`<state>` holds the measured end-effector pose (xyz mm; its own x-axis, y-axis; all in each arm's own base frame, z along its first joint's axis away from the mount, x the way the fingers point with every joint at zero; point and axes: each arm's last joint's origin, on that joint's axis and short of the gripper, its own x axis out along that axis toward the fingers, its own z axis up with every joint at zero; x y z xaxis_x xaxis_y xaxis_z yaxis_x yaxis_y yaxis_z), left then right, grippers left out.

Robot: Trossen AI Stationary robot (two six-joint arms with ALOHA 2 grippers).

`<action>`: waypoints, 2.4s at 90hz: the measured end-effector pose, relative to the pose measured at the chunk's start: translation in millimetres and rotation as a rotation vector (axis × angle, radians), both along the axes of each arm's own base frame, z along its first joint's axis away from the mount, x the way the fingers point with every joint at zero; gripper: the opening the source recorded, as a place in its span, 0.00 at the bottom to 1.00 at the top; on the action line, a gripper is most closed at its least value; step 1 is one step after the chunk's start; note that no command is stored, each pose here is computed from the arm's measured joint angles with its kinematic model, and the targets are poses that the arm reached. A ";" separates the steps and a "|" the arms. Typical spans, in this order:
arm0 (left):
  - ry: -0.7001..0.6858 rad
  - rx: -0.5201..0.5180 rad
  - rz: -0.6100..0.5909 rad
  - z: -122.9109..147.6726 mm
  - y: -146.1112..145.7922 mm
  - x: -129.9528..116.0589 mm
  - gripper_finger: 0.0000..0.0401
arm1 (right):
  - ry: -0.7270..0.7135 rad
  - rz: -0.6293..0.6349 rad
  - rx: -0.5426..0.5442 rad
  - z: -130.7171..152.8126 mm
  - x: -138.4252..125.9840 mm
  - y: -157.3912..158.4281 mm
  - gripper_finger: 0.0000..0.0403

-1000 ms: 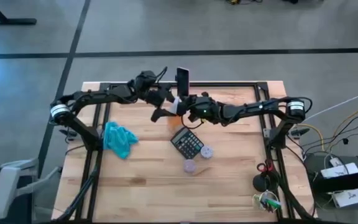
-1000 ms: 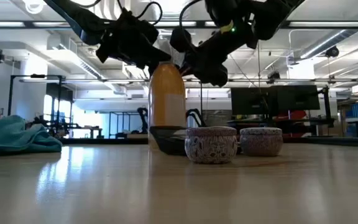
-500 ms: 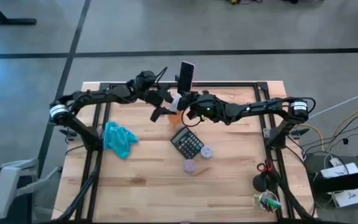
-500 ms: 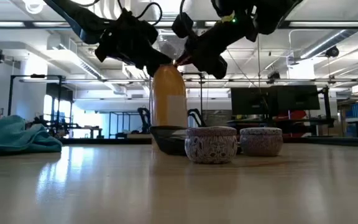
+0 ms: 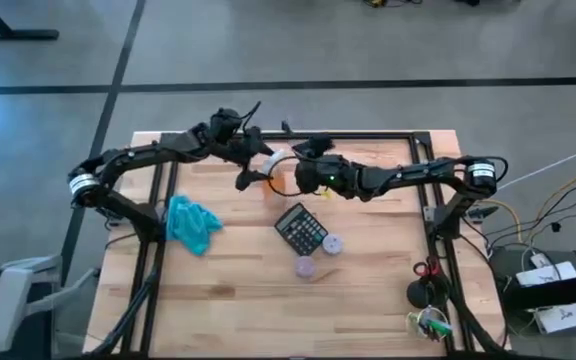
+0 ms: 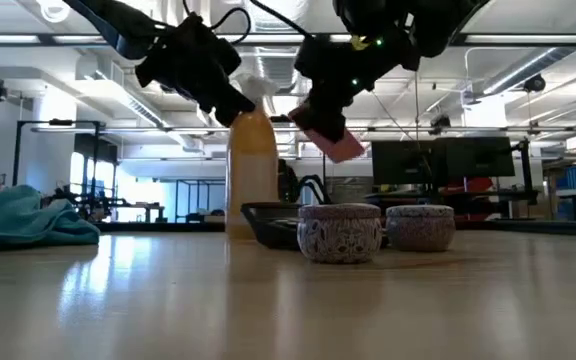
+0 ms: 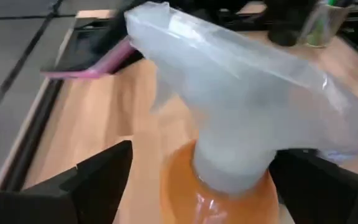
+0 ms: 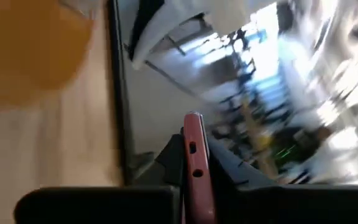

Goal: Apply microfiber cloth
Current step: Spray the back and front of the pink cellphone using the orange spray bottle, then wipe the pink cellphone using the blue microfiber cloth

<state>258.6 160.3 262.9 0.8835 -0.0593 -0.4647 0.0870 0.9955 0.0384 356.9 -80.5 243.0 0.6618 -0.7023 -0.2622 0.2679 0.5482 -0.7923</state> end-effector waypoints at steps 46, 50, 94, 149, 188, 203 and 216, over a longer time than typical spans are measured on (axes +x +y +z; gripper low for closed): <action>0.123 0.041 0.188 9.0 -4.8 -19.0 0.86 | -0.157 0.071 0.348 -37.1 6.0 15.3 0.03; 0.157 0.001 0.194 10.2 -10.2 -24.3 0.86 | -0.186 0.102 0.350 -36.4 9.2 17.3 0.03; 0.388 -0.260 0.442 -31.0 -87.9 -59.2 0.87 | -0.225 0.301 0.298 -43.7 23.5 18.5 0.03; 0.456 -0.307 0.483 -98.8 -154.7 -48.7 0.87 | -0.485 0.293 0.285 -74.0 97.4 -6.5 0.03; 0.848 -0.298 0.720 -71.7 -159.7 -80.8 0.87 | -0.529 0.317 0.410 -73.9 93.4 4.0 0.03; 1.013 -0.257 0.843 -72.9 -158.9 -99.0 0.87 | -0.494 0.350 0.455 -80.3 77.8 18.5 0.03; 1.025 -0.246 0.854 -76.8 -158.6 -98.6 0.87 | -0.470 0.337 0.464 -84.7 64.2 22.0 0.03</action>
